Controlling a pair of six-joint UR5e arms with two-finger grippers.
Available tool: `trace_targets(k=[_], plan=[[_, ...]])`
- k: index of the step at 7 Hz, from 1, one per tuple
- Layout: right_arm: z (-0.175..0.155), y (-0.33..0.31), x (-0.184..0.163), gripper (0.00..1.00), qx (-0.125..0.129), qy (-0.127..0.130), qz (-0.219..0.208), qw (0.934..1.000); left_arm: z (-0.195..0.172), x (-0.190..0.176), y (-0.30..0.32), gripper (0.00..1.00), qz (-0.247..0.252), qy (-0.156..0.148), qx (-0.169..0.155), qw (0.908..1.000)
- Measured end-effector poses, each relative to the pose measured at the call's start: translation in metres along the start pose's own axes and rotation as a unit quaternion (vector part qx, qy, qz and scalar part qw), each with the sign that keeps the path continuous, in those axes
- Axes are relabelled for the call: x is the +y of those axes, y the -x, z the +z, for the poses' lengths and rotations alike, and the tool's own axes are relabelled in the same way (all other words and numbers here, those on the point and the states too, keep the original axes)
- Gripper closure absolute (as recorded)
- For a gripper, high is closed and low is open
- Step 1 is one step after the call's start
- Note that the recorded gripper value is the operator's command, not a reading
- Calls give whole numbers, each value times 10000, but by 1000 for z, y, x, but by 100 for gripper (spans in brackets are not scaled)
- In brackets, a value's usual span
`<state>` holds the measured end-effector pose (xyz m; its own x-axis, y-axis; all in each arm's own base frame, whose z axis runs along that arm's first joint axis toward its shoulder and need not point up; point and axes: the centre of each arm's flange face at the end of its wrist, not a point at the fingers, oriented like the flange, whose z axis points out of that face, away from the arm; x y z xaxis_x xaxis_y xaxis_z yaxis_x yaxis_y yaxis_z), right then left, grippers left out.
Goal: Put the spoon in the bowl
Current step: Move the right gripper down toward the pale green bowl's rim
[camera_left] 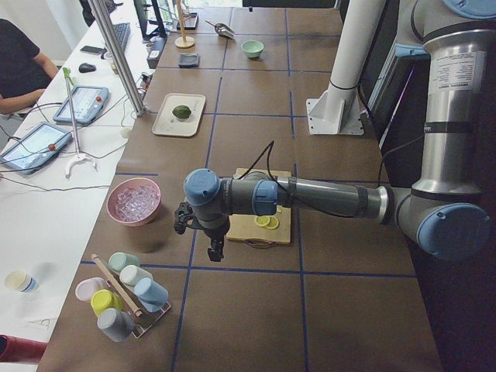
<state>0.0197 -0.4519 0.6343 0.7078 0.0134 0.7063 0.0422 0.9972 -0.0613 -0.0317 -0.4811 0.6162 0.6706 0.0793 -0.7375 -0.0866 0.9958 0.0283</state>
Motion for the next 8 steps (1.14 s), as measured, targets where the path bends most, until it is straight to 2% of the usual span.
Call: trace_targets(k=[5, 8], plan=[[-1, 1, -2, 0, -8, -64, -58, 10000, -13, 0, -16, 0, 87, -98, 26, 9999], [-4, 13, -7, 0, -61, -311, -366, 9988, -7, 1, -12, 0, 74, -61, 35, 9999]])
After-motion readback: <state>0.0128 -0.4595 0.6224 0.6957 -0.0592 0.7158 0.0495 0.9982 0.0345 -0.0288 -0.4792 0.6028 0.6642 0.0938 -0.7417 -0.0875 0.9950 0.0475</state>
